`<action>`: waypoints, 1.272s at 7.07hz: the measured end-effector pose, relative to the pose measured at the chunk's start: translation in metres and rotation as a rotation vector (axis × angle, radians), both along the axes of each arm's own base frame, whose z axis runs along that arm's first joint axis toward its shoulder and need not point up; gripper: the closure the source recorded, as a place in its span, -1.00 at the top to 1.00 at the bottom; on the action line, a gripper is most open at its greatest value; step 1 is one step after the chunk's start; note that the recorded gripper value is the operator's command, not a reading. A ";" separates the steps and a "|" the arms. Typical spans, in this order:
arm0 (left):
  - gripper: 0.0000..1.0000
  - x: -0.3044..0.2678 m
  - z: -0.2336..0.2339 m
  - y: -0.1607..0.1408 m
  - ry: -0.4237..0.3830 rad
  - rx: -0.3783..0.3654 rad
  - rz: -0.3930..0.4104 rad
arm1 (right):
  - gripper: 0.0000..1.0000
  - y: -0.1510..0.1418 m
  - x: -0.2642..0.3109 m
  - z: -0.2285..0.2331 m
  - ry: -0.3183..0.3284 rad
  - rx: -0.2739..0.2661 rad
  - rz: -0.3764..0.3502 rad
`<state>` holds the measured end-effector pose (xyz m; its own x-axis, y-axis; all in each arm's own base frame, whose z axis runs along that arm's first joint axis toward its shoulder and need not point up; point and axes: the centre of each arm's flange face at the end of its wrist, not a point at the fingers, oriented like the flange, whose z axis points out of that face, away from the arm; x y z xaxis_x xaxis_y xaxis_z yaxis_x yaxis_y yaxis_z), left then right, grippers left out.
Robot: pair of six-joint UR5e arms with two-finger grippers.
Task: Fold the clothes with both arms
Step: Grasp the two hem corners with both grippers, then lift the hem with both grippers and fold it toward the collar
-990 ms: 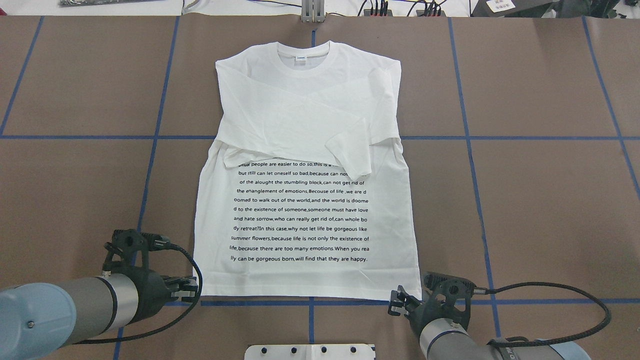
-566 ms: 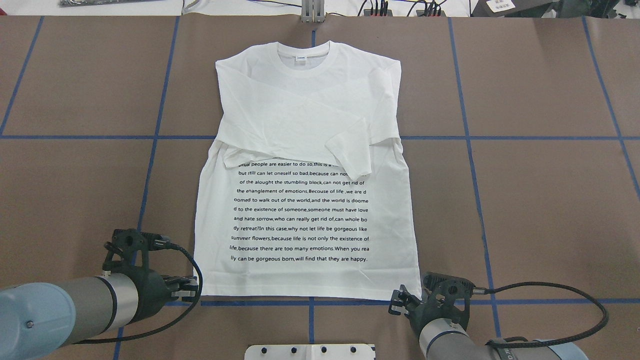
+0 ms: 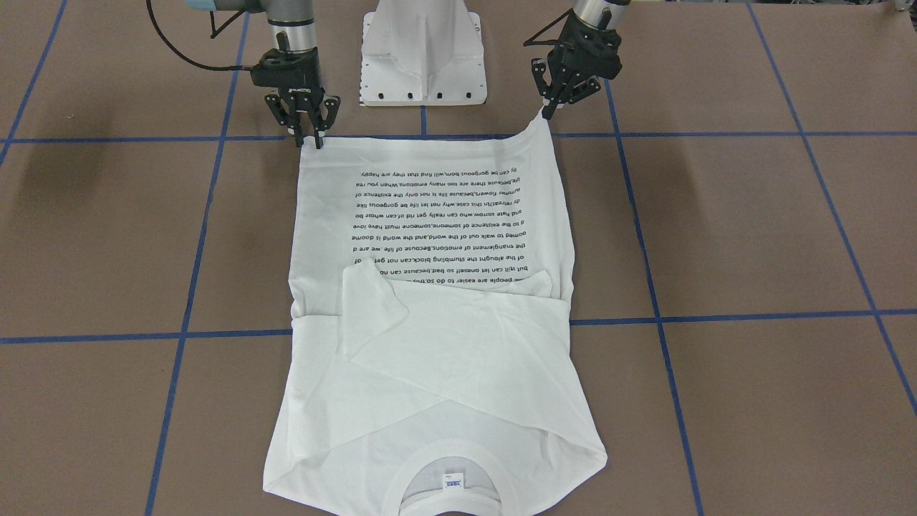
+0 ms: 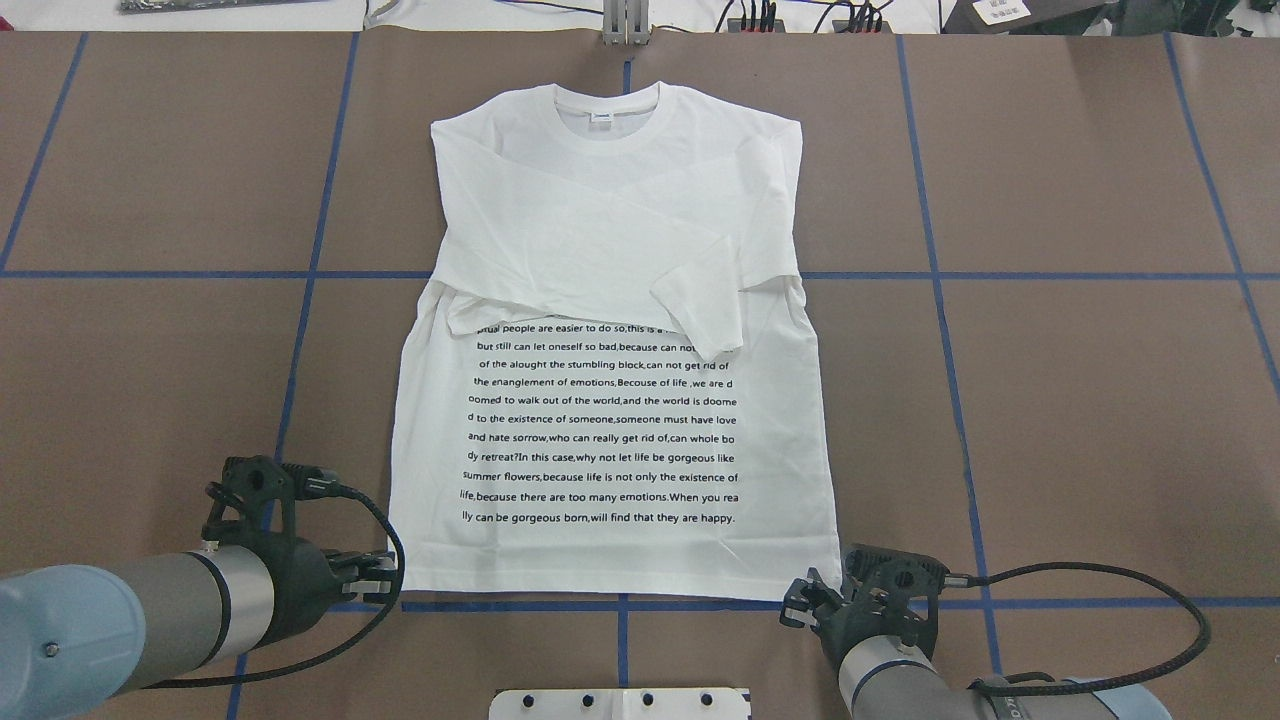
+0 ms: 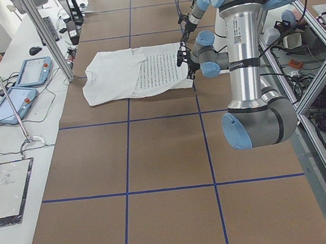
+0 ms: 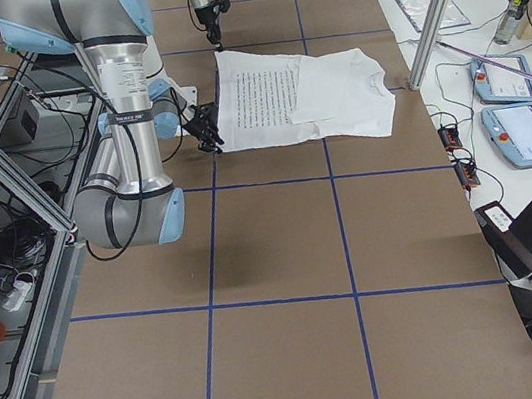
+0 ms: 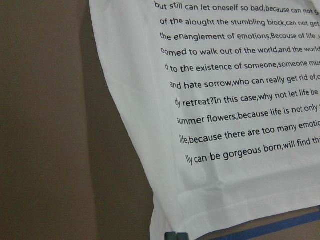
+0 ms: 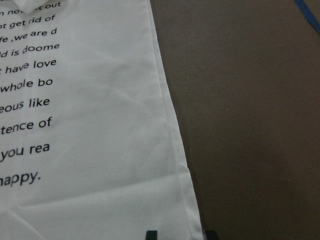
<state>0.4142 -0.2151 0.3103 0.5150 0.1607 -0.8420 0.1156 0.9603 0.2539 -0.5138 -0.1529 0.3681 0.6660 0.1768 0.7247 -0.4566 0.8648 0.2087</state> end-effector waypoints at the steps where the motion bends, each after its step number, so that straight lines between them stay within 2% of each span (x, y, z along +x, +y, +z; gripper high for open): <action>1: -1.00 0.000 0.000 0.000 0.000 0.000 0.000 | -1.00 0.000 0.000 0.001 0.005 0.000 0.000; 3: -1.00 -0.001 -0.001 0.000 0.003 0.001 0.000 | -1.00 -0.001 0.002 0.002 0.032 0.001 -0.001; 5: -1.00 -0.003 -0.004 -0.001 0.009 0.003 -0.001 | -1.00 -0.008 0.020 -0.022 0.038 -0.012 -0.001; 7: -1.00 -0.014 -0.016 0.000 0.030 0.005 0.008 | -1.00 -0.025 0.069 -0.067 0.022 -0.076 -0.010; 9: -1.00 -0.054 -0.056 0.006 0.061 -0.036 0.076 | -1.00 -0.025 0.150 -0.127 -0.015 -0.138 -0.050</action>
